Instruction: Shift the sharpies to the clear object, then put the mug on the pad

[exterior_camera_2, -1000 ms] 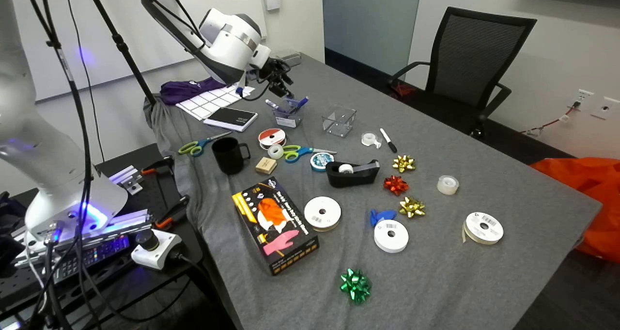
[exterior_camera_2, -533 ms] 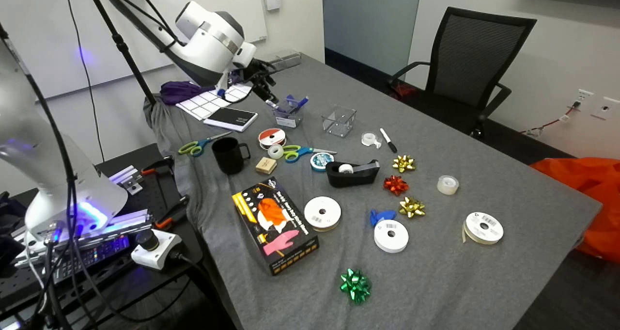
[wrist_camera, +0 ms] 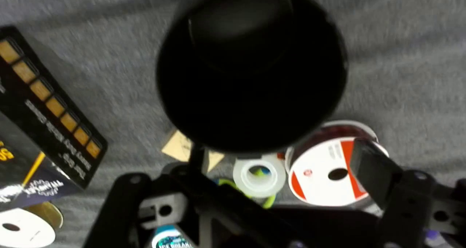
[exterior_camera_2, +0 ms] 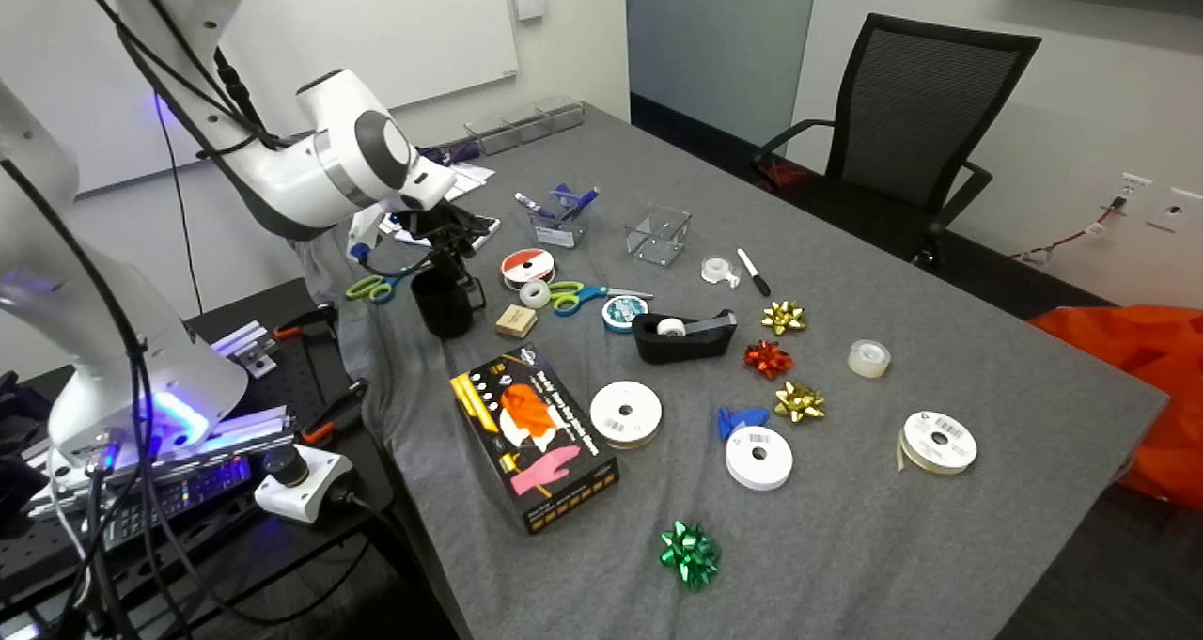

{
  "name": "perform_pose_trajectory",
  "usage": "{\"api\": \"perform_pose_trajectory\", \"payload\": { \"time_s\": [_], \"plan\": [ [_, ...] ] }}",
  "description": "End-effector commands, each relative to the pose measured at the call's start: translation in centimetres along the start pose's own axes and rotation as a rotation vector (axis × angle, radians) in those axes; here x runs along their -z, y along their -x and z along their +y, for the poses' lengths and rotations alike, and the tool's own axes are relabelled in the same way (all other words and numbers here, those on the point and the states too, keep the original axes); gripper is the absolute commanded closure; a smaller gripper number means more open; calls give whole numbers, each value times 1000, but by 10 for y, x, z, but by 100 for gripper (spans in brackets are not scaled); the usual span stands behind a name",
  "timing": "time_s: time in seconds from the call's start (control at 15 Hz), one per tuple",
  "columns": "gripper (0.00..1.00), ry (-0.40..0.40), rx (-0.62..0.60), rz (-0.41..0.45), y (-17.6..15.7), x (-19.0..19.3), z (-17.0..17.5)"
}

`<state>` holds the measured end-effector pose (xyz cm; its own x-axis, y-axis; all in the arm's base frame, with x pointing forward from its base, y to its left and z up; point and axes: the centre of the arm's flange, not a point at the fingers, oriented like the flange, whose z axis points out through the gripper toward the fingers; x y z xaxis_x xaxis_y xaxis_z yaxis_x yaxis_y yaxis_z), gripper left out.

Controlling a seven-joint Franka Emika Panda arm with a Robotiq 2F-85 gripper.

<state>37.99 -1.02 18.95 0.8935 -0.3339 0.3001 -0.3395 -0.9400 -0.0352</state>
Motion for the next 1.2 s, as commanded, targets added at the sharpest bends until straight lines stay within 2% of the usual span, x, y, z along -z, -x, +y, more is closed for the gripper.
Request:
{"api": "perform_pose_trajectory", "payload": {
  "time_s": [0.0,0.27,0.8,0.87,0.93,1.13],
  "plan": [
    [0,-10,22,-107,-26,65,2],
    [0,-12,22,-148,-16,58,5],
    [0,26,-15,-204,-30,53,-4],
    [25,25,-10,-214,-31,52,-2],
    [26,20,-12,-219,-33,52,-1],
    [49,45,-28,-256,-42,53,3]
  ]
}}
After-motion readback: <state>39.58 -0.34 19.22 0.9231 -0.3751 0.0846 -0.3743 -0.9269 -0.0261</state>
